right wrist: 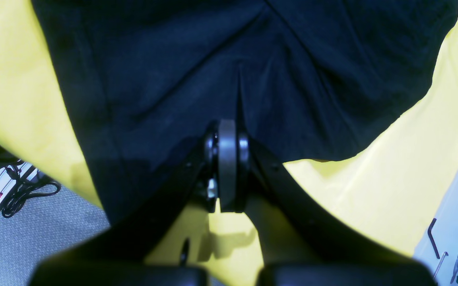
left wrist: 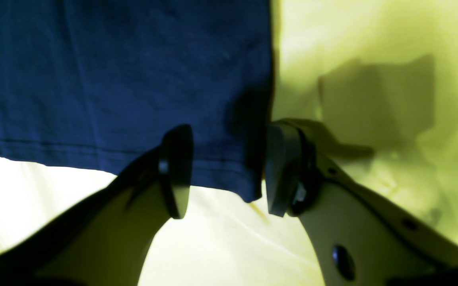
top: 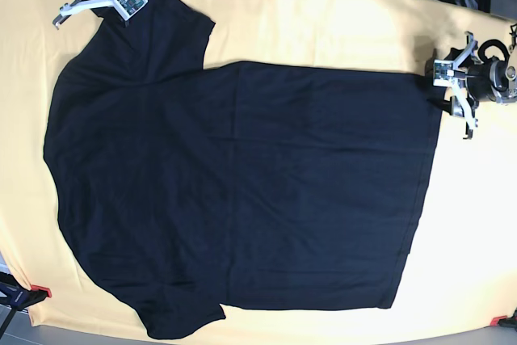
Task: Fold the T-shirt properly
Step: 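Grasp the shirt edge with the left gripper and the sleeve with the right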
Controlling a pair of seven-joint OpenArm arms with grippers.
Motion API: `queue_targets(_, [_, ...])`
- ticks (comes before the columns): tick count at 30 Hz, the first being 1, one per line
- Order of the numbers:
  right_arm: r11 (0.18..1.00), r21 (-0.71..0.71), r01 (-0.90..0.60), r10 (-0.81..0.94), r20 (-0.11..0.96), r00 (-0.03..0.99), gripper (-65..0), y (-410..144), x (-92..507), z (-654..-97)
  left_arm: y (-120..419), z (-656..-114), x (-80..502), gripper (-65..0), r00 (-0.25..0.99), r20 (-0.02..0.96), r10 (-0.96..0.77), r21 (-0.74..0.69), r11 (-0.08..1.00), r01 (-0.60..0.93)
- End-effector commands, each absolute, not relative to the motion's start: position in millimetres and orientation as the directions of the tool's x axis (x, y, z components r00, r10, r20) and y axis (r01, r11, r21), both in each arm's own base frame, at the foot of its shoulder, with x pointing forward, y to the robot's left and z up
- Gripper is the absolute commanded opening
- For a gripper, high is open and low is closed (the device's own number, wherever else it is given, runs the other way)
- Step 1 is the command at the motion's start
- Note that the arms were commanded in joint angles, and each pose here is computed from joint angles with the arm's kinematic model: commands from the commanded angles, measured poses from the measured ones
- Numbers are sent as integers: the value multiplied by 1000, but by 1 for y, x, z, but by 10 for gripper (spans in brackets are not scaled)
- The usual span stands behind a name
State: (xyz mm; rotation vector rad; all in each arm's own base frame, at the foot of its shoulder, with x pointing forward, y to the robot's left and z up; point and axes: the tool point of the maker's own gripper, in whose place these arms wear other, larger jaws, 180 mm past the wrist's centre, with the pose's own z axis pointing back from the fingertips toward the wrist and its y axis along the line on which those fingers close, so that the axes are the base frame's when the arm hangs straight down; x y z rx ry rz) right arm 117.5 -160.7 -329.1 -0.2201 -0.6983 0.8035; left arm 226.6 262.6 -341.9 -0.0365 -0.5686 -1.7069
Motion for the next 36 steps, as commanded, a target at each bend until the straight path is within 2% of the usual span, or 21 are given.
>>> queue_targets(1, [682,-443,-582,727,499,472,-650,-160,119,-324,267,-330,234,-353,-242,320,-916,372,-114,921])
queue_targets(15, [689,-447,-571,721,503,476,-650,-161,120,-323,262,-340,233,-354,-212,355,-910,365,-74,928])
queue_targets(16, [689,-447,-571,721,503,476,-650,-161,120,-323,262,-340,233,-367,-212,355,-910,365,-74,928])
queue_targets(17, [689,-447,-571,721,503,476,-650,-161,120,-323,262,-340,233,-408,-213,355,-910,365,-74,928])
queue_targets(20, [689,-447,-571,721,503,477,-650,-161,120,-323,261,-340,233,-644,-213,356,-910,366,-74,928])
queue_targets(26, [684,-455,-571,727,496,475,-650,-163,120,-323,250,-334,233,-650,-243,368,-897,380,-93,920])
queue_targets(32, [634,-605,-482,769,423,480,-650,-190,132,-311,230,-323,233,-650,-310,363,-879,415,-145,898])
queue_targets(33, [631,-611,-477,770,420,481,-627,-192,132,-310,227,-321,233,-650,-316,361,-877,419,-150,895])
queue_targets(36, [634,-599,-490,768,415,487,-486,-193,131,-312,219,-317,233,-650,-313,382,-870,423,-136,896])
